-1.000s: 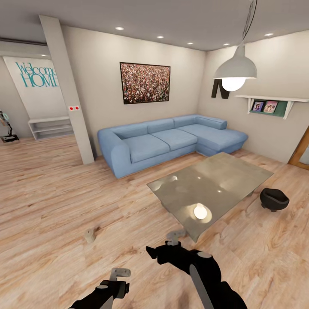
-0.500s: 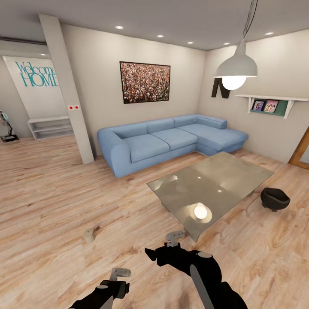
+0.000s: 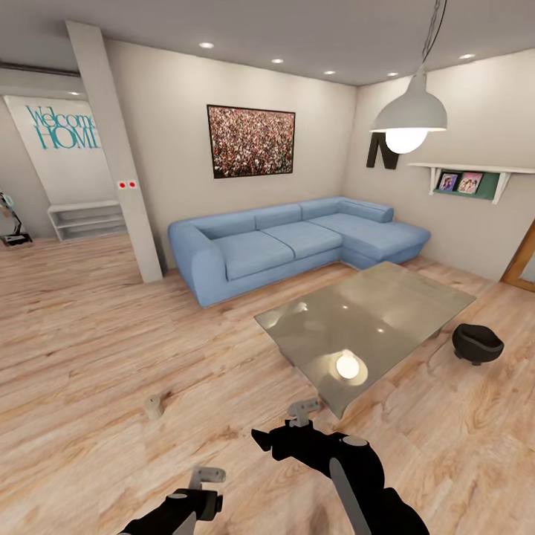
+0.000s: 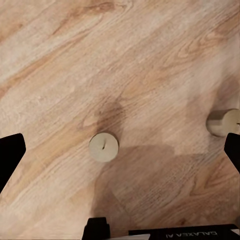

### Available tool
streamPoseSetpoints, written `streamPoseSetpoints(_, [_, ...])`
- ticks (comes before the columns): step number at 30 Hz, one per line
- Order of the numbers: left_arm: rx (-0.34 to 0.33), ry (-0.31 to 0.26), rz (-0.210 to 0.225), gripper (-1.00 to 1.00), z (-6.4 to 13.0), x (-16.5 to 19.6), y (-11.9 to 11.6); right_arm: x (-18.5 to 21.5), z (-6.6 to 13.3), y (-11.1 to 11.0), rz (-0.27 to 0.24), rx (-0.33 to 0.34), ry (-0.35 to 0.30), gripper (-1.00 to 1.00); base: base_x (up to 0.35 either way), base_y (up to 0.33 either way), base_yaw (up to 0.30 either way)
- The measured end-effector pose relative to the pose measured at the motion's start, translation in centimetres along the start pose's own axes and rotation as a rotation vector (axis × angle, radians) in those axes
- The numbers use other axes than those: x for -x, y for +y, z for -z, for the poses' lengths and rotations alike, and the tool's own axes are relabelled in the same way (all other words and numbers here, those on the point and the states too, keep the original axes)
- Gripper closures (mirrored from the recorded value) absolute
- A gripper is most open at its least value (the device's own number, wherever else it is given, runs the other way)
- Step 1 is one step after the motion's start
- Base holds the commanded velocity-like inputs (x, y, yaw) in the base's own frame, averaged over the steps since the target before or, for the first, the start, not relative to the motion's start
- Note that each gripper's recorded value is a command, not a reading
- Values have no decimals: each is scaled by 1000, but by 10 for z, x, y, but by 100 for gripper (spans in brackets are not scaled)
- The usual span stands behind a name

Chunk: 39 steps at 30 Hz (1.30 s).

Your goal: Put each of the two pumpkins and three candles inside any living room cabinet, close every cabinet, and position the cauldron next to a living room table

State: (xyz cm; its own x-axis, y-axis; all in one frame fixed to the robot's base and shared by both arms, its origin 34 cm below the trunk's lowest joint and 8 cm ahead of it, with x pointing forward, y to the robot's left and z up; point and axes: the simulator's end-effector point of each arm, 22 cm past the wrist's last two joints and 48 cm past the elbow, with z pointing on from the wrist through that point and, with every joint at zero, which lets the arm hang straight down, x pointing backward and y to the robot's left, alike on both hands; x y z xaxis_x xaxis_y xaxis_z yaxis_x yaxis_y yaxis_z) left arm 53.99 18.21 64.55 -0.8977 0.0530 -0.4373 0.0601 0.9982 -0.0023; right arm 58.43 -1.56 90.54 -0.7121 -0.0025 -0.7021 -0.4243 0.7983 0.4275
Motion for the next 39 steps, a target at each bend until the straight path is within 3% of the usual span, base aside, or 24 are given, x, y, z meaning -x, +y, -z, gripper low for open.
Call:
streamPoseSetpoints(30, [8, -5, 0, -100, -36, -10, 2, -22, -24, -17, 1, 1, -1, -100, 0, 0, 0])
streamPoseSetpoints(39, [57, -7, 2, -100, -47, -14, 13, -29, -31, -24, 1, 0, -2, -100, 0, 0, 0])
